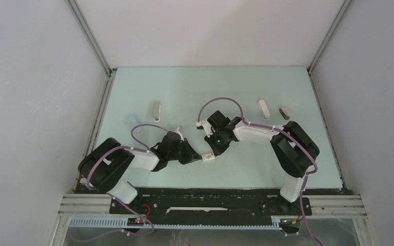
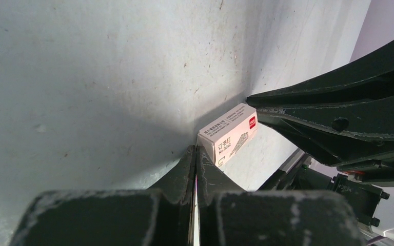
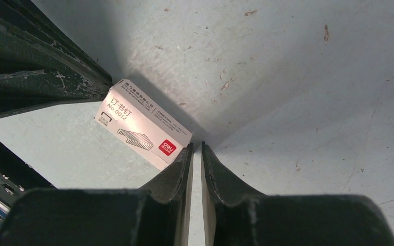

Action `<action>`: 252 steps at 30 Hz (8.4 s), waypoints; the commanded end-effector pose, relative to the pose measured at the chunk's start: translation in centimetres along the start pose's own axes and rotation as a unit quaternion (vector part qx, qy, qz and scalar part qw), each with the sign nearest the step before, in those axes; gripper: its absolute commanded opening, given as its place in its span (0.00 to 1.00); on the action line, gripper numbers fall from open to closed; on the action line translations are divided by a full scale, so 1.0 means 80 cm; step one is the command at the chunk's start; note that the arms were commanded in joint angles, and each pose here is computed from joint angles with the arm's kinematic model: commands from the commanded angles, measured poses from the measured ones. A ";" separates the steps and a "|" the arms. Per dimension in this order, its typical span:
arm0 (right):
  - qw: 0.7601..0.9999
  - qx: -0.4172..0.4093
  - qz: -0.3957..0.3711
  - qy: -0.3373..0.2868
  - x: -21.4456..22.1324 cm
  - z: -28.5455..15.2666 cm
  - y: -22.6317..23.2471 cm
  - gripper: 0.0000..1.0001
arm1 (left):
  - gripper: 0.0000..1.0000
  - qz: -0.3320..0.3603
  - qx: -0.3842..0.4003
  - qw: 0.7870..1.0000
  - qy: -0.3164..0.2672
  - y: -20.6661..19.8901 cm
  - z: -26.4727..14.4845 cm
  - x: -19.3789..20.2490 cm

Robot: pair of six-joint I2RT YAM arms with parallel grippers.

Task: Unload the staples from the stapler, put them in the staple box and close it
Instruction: Close the staple box at the center of the board, then reset both arms

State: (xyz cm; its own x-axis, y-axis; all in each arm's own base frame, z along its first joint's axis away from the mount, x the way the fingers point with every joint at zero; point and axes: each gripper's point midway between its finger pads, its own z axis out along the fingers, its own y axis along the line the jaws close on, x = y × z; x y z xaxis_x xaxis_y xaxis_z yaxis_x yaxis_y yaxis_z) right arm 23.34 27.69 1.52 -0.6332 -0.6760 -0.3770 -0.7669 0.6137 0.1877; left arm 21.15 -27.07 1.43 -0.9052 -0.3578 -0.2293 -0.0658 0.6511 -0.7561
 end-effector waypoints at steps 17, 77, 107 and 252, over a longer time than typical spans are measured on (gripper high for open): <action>0.999 0.026 -0.007 -0.041 -0.014 -0.055 -0.066 0.22 | 0.18 0.083 -0.049 0.990 -0.101 0.000 -0.049 -0.051; 0.933 0.121 0.009 -0.340 -0.026 -0.438 -0.168 0.88 | 1.00 0.150 -0.005 0.902 -0.405 -0.087 -0.329 -0.243; 0.927 0.108 0.033 -0.359 -0.034 -0.446 -0.160 1.00 | 1.00 0.152 -0.019 0.894 -0.422 -0.079 -0.350 -0.247; 0.883 0.095 0.176 -0.425 -0.013 -0.461 -0.194 1.00 | 1.00 0.203 -0.075 0.887 -0.408 -0.076 -0.401 -0.241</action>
State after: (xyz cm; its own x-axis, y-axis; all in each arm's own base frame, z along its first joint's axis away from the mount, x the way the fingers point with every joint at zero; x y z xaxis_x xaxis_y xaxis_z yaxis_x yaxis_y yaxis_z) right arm 32.06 3.68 31.20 -0.4975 0.0606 -0.8653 -0.4366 0.8445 0.3101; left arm 25.86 -3.88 27.93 -0.3294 -0.4697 -0.8191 0.0949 0.8466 -0.5237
